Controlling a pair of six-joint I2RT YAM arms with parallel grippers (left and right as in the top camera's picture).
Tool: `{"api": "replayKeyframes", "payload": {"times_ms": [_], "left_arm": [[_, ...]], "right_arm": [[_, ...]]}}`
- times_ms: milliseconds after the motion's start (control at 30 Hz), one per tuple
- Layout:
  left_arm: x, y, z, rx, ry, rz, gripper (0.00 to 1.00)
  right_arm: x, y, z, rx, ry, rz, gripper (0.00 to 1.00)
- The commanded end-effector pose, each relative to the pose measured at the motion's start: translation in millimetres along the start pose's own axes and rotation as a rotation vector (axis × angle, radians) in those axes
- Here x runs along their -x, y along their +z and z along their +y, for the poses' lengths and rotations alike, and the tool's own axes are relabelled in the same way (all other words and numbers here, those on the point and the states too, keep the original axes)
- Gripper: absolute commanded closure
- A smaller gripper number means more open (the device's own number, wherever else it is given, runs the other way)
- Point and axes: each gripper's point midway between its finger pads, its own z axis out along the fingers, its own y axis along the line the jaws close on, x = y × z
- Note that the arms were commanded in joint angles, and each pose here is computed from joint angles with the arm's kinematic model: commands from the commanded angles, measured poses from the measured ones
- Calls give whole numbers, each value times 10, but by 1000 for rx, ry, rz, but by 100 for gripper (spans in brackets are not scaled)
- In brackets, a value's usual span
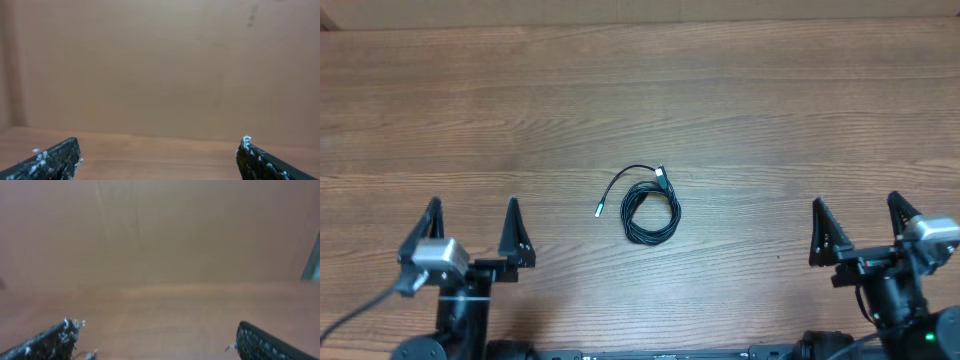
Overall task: Untangle cables
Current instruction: 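Move the left gripper over the coiled black cable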
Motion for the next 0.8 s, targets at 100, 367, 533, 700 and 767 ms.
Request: {"api": "replayKeyframes", "payload": {"times_ms": [100,367,533,700,767], "left_arm": [[166,147,-636,-340,-89,159,0],[258,-271,-1313,-790,-128,282,1],[52,-317,-1287,-771,-181,388,0],[-274,-480,-1277,-759,-269,569,0],[-298,-515,-1292,-771,-282,588,3]], "right_arm": [[147,-245,371,158,68,189,0],[-20,-749,834,362,197,435,0],[79,-866,1078,517,218,418,0],[116,-925,1182,590,228,414,0],[145,-919,1189,598,221,401,0]]}}
